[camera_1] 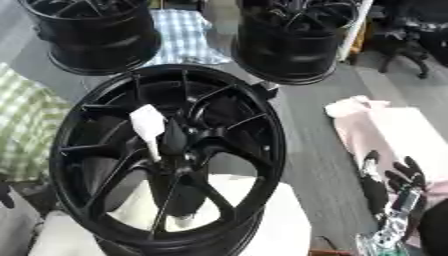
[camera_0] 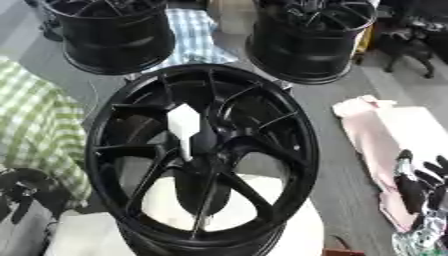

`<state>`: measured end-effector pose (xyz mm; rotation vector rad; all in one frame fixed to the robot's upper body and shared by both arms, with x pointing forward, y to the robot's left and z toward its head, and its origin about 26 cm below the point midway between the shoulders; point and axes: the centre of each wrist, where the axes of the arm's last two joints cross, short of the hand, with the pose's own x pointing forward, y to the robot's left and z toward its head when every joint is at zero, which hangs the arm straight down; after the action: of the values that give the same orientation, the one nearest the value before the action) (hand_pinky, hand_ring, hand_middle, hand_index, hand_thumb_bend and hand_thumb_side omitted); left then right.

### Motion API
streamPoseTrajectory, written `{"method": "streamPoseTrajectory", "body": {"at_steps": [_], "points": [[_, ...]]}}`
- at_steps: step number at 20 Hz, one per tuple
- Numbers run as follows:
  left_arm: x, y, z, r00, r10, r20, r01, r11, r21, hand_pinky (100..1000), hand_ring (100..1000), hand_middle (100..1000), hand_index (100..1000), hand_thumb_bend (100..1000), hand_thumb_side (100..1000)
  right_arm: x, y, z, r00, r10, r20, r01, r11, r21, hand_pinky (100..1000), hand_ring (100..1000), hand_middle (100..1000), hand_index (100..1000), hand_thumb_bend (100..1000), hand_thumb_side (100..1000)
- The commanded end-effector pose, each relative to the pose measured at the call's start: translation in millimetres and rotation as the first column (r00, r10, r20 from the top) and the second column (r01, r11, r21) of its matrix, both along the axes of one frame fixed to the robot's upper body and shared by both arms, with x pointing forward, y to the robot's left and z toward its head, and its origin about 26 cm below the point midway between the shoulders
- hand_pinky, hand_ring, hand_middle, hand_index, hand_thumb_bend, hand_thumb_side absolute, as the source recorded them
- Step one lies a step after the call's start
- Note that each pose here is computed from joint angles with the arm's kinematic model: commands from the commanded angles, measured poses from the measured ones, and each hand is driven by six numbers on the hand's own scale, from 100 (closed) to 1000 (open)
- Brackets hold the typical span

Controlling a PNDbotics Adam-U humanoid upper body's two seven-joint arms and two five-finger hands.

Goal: Pull the pin out of the wheel hub.

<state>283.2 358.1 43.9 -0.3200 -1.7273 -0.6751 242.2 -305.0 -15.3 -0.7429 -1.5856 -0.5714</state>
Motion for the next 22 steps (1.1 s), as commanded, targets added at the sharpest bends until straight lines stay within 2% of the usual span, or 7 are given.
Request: {"method": "streamPoseTrajectory", "body": {"at_steps": [1,12,22], "points": [[1.5,1.9,6.4,1.000,-0.001,0.023,0.001,1.000,0.004,521,186,519,712,100,822,4.9,6.0,9.5,0.998,0.050,0.040,-0.050,0.999,-0.003,778,704,708,849,322,340],[1.9,0.3,6.8,1.000,-0.003,0.020,0.003,1.000,0.002,520,192,519,712,100,821,9.0,21.5,10.7,0.990,0.135,0.050,-0.136,0.991,0.007,775,703,707,850,306,331],[1.7,0.4,7.6,1.000,-0.001,0.016,0.001,1.000,-0.002,520,197,520,711,100,822,9.9,28.1,9.0,0.984,0.173,0.048,-0.175,0.984,0.023,775,704,708,850,298,332]]}}
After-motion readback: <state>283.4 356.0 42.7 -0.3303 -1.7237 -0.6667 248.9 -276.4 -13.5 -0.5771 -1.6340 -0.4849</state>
